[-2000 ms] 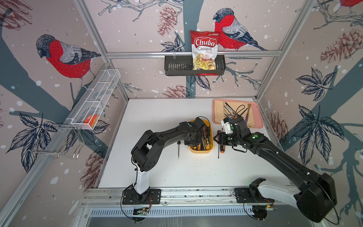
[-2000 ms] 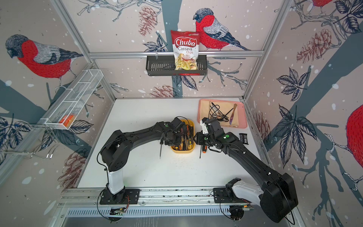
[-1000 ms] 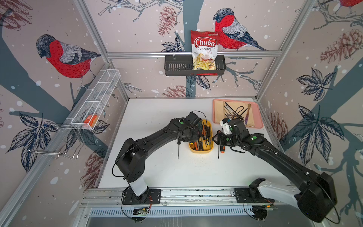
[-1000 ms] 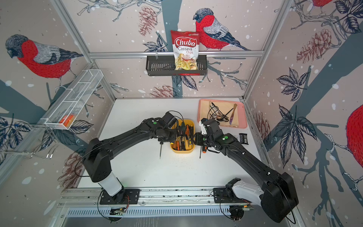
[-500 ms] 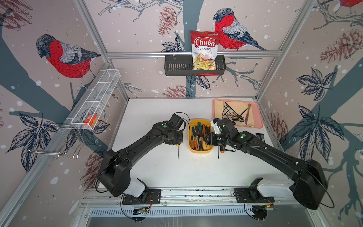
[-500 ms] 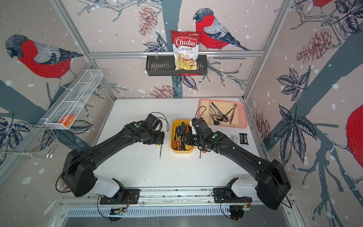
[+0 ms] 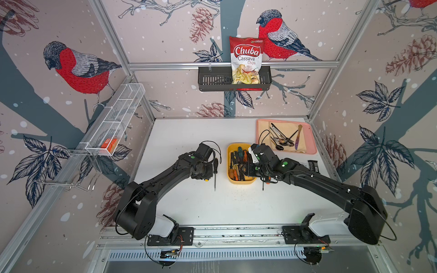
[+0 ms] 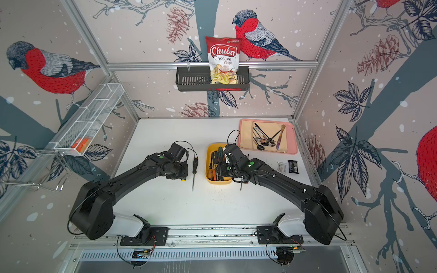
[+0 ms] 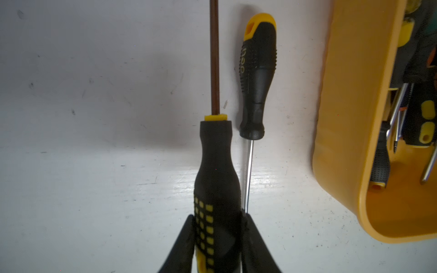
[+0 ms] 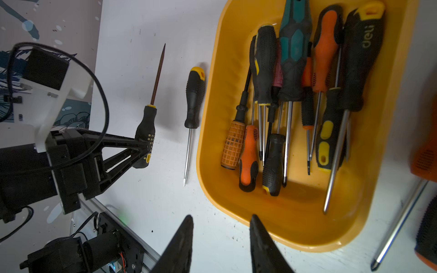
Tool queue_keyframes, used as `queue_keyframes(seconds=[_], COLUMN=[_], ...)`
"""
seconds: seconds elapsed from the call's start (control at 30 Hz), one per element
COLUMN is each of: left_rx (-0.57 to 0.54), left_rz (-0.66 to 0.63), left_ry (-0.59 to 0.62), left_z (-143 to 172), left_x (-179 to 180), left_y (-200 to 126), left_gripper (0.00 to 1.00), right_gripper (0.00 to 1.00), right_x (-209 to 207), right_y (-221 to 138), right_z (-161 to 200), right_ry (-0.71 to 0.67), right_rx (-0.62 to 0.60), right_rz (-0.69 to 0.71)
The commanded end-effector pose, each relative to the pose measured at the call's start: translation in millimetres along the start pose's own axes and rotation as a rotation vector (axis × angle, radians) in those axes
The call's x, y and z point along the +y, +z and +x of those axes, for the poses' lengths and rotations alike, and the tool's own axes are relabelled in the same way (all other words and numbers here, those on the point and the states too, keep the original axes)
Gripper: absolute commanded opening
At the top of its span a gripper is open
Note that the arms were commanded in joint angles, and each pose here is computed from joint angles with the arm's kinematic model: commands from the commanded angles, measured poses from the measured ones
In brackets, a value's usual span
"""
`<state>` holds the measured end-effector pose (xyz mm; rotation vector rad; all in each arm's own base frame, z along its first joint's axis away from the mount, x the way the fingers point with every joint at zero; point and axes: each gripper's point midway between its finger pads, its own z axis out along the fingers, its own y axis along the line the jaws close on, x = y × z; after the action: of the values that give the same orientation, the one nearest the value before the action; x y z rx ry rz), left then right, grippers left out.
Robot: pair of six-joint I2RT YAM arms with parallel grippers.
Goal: Take out the screwdriver from the storage box
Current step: Place the screwdriver at the center of the board.
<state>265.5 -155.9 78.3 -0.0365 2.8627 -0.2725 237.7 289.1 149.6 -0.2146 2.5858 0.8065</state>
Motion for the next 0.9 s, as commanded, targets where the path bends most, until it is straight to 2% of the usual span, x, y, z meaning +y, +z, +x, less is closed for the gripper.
queue_keyframes(seconds=[0.0, 0.43, 0.87], left_rx=[-0.019, 0.003, 0.025], left_rz=[0.034, 0.074, 0.077], left_ry=[0.017, -0.009, -0.033], left_z=[-4.6, 5.0, 17.7], left_x=[-3.3, -5.1, 0.1], left_y=[8.4, 33.5, 45.0], left_gripper=[0.14, 0.17, 0.28], right_gripper=[0.40, 0.40, 0.40], right_x=[1.3, -3.7, -6.1], right_y=[1.4, 8.4, 12.7], right_z=[-4.6, -1.3, 0.0], right_ry=[0.017, 0.023, 0.009], right_rx=[-0.027, -0.014, 0.003], right_rz=[0.003, 0.029, 0.043])
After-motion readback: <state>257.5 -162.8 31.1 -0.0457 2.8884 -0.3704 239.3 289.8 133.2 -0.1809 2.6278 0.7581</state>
